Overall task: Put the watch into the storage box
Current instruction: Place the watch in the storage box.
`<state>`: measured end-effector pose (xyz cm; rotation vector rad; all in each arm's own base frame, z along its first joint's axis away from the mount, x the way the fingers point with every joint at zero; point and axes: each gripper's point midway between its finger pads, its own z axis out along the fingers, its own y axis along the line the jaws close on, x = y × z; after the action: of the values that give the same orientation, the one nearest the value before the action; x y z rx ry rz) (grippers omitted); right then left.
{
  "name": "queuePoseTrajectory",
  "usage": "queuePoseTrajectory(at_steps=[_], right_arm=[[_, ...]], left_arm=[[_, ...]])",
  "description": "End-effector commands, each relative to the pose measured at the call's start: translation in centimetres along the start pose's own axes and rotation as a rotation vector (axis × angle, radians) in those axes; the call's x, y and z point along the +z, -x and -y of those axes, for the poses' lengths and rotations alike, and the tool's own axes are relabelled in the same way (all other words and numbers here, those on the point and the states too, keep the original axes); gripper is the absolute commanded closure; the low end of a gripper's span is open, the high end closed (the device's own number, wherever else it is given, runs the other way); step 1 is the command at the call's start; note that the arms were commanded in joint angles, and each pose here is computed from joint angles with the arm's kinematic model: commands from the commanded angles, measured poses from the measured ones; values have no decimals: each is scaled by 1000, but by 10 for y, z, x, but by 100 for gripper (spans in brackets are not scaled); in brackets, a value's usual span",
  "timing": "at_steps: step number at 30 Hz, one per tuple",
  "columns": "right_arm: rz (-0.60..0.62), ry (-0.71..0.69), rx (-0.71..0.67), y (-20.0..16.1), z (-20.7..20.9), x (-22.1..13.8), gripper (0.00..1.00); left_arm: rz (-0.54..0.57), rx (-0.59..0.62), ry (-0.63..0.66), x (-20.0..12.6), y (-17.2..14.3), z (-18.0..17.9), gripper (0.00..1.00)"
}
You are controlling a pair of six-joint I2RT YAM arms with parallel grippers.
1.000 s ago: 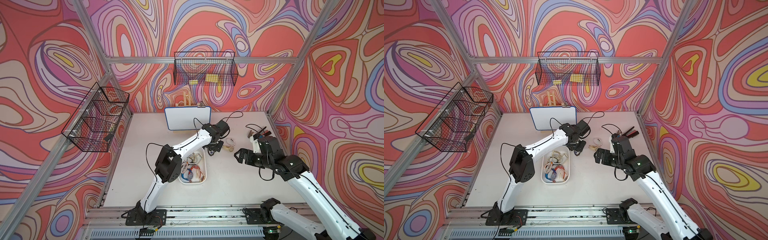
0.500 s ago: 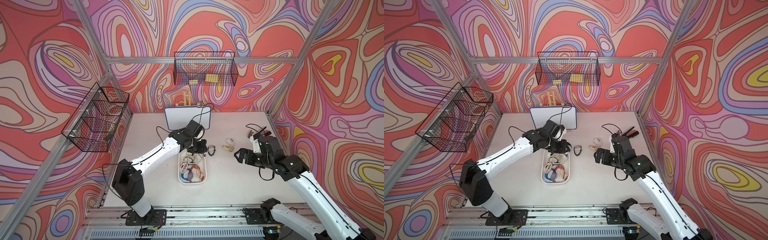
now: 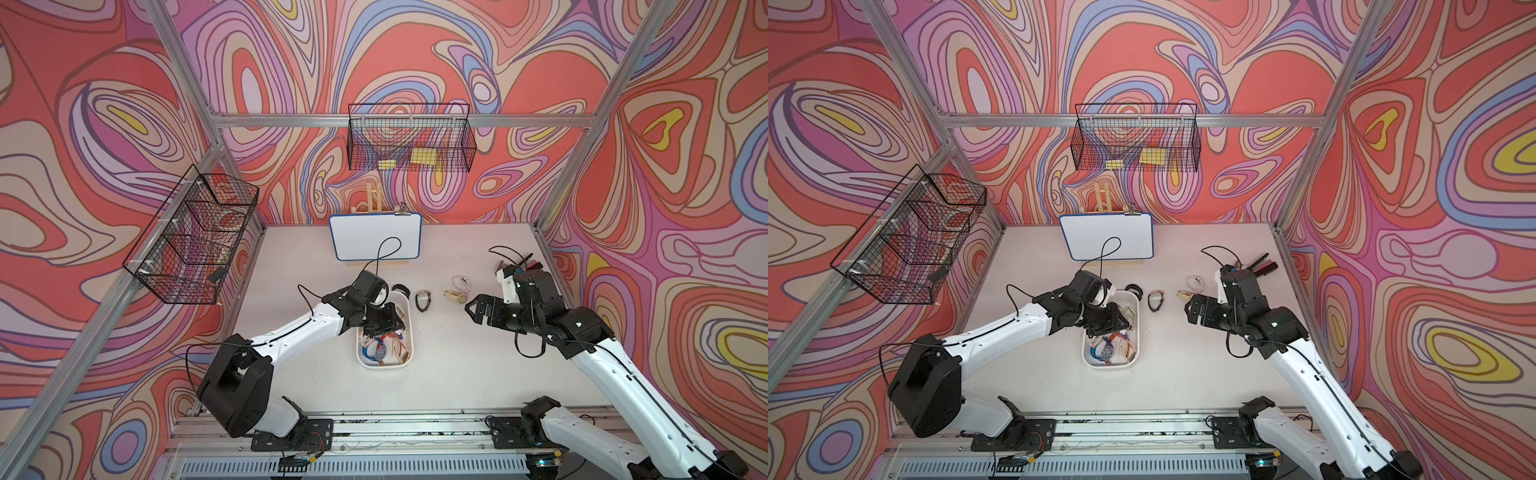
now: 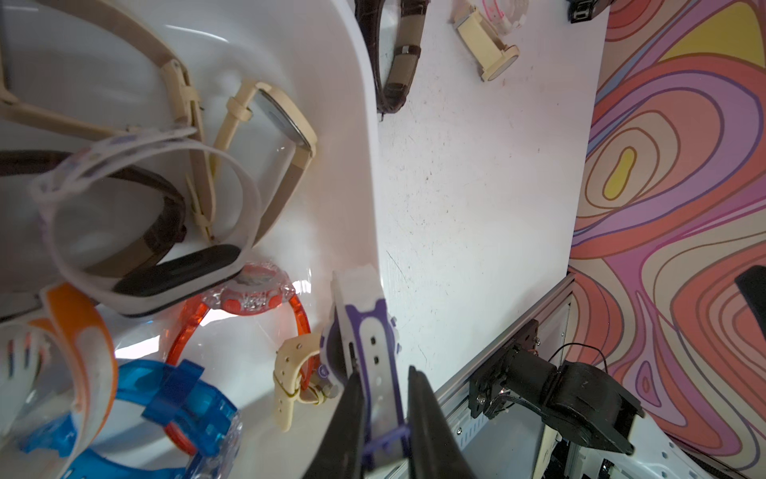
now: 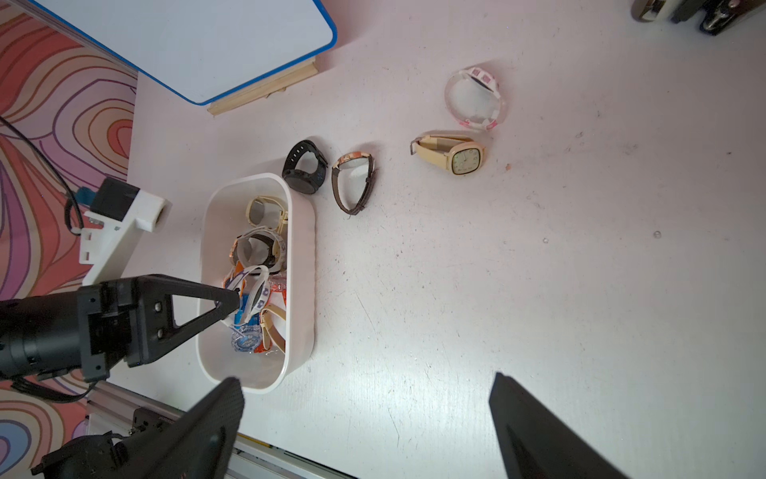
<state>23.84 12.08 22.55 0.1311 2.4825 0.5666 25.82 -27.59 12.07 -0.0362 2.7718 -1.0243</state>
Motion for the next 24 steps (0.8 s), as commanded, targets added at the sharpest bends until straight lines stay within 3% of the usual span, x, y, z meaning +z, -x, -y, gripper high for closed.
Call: queuePoseTrajectory(at_steps=[1, 15, 24], right_arm=[[18, 7, -4, 1, 0, -5, 2], [20, -6, -8, -3, 5, -7, 2], [20, 3, -4, -3, 3, -3, 2]], left_arm=[[41, 1, -10, 7, 11, -2, 82], [14, -1, 84, 32, 14, -27, 83], [1, 19, 84, 41, 18, -27, 78]])
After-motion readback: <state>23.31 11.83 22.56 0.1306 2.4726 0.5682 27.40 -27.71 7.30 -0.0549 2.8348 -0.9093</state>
